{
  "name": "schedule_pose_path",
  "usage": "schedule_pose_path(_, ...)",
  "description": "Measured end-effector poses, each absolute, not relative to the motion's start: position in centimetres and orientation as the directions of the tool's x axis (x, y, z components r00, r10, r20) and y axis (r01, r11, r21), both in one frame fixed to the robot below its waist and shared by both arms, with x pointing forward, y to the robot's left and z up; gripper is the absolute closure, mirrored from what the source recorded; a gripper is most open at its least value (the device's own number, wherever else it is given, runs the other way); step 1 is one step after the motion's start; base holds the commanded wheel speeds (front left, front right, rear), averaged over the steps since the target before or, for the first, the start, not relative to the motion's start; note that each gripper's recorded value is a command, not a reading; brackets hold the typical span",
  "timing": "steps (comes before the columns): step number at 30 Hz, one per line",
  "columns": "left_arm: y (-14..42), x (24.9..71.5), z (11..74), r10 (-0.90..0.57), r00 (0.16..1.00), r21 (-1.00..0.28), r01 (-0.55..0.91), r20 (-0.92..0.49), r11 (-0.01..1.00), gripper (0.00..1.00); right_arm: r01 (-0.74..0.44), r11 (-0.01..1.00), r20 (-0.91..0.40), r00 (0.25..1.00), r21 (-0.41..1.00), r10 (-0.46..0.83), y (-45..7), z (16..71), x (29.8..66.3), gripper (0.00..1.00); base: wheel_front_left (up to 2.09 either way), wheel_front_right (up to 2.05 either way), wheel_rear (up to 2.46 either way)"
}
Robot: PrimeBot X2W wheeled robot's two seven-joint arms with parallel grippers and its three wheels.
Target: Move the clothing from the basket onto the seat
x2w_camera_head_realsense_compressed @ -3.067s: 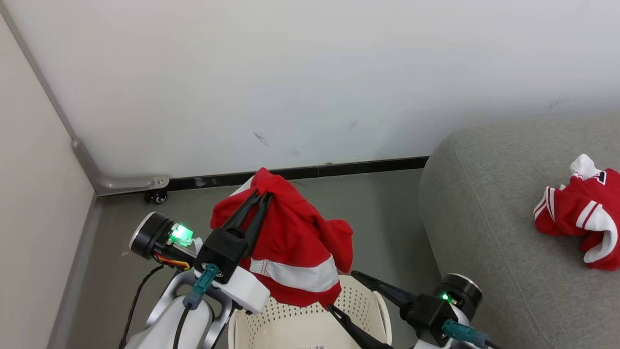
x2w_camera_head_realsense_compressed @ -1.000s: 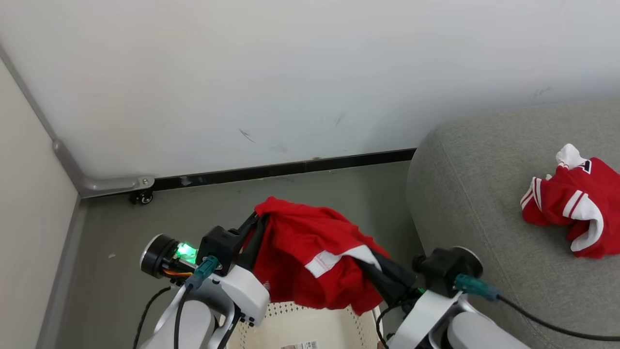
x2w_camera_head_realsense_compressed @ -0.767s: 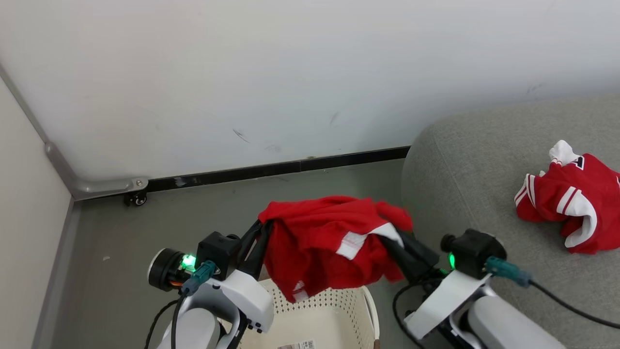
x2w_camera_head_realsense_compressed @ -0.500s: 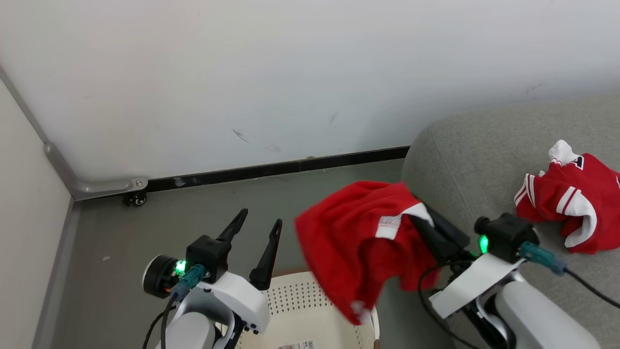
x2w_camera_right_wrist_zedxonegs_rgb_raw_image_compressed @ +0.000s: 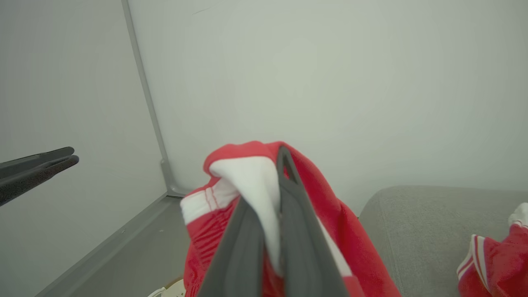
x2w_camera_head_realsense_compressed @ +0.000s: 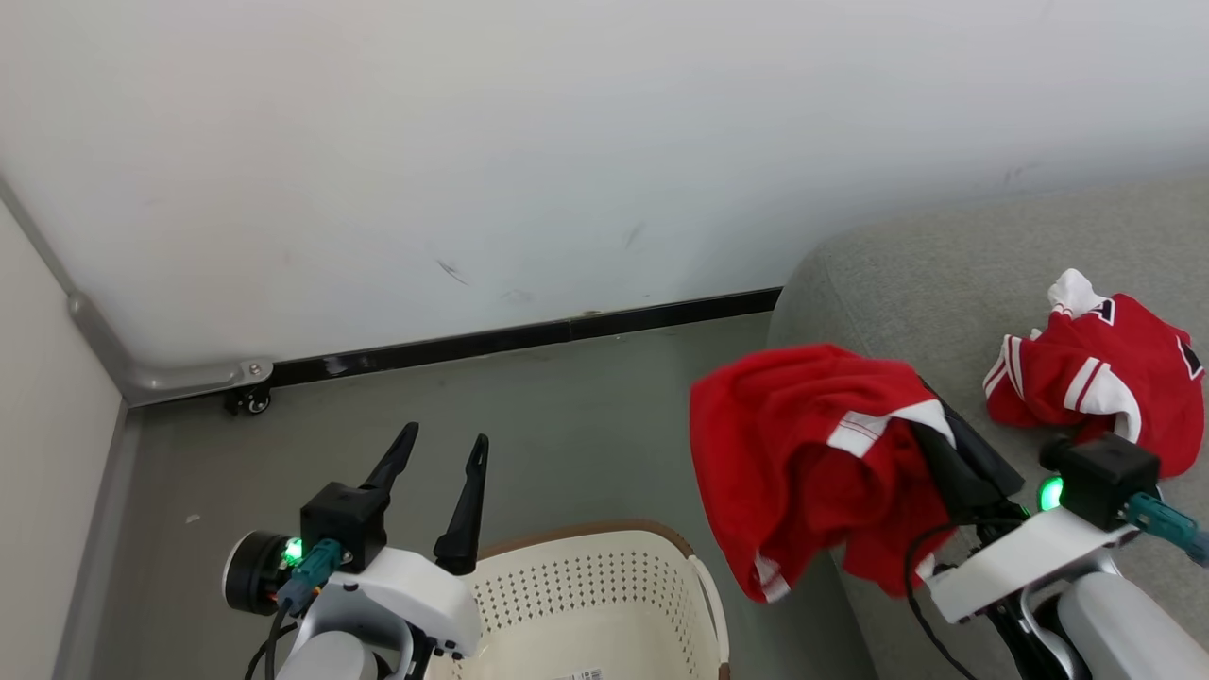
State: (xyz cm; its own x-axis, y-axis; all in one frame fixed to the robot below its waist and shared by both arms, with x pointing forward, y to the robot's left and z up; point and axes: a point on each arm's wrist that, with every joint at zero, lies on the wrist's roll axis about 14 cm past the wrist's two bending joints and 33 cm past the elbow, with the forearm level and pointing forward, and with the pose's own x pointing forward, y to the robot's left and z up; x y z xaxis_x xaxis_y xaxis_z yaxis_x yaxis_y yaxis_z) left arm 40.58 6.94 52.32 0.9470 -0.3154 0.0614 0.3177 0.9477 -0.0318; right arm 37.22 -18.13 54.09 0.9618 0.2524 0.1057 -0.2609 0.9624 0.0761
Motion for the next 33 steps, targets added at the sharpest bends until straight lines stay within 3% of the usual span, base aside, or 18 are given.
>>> schedule_pose_path(13, 6.1, 40.6, 52.3, -0.322, 0.944, -0.052, 0.326, 0.069, 0.944, 0.0, -0.067, 0.988, 0.084, 0.995, 0.138, 0.056, -23.9, 52.2, 33.2, 1.0, 0.0, 0.0, 0.0)
schedule_pose_path(33, 2.2, 40.8, 53.2, -0.395, 0.913, -0.082, 0.404, 0.102, 0.911, 0.0, 0.078, 0.988, 0.135, 0.986, 0.136, -0.097, -27.6, 53.7, 28.5, 1.0, 0.0, 0.0, 0.0)
